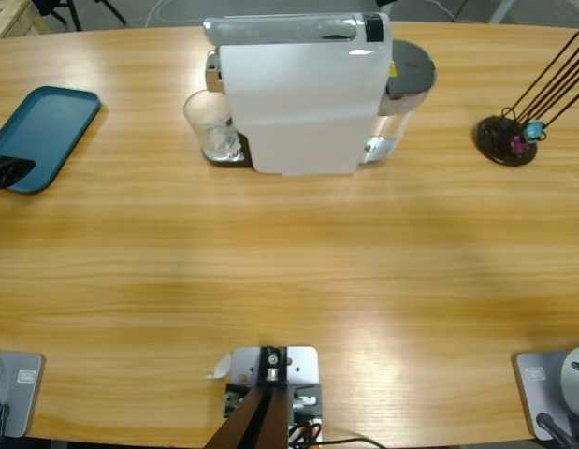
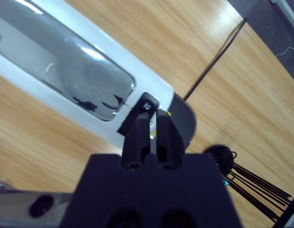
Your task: Pour coffee
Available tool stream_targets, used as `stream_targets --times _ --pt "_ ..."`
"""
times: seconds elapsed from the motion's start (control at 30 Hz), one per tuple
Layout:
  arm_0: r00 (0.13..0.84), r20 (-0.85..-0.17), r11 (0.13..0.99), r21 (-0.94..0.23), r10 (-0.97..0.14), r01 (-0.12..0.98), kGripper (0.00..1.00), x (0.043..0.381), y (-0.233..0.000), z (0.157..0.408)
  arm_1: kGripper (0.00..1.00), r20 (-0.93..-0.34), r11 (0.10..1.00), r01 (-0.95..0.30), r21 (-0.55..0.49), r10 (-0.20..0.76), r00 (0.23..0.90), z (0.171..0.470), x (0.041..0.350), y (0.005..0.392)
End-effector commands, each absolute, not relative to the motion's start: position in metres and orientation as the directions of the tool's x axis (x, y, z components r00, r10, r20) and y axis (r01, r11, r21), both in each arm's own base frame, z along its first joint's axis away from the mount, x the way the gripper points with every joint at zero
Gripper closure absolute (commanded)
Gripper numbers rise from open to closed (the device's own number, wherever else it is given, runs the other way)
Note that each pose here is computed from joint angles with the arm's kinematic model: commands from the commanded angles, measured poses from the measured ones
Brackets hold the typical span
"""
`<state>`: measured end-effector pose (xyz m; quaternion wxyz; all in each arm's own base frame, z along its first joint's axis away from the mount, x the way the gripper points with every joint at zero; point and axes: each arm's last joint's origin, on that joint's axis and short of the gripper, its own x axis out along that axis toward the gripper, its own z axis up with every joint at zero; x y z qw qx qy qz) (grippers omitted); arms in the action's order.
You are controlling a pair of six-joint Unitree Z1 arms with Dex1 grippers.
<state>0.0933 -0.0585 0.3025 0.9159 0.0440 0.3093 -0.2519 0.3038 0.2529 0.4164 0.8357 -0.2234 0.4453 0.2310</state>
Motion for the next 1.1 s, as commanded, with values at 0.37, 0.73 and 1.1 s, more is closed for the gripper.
stream_targets --times 0.37,0.73,1.1 --pt "0.687 -0.59 0.878 -0.082 -0.424 0.472 0.0 0.088 -0.054 0.295 1.0 -0.885 0.778 -0.608 -0.157 0.163 0.437 0.387 0.31 0.271" --pt "0.688 -0.588 0.878 -0.082 -0.425 0.472 0.0 0.088 -0.054 0.295 1.0 -0.889 0.779 -0.606 -0.161 0.153 0.432 0.381 0.316 0.272" --pt "0.688 -0.589 0.878 -0.082 -0.425 0.472 0.0 0.088 -0.054 0.295 1.0 -0.89 0.784 -0.598 -0.165 0.143 0.433 0.379 0.322 0.268"
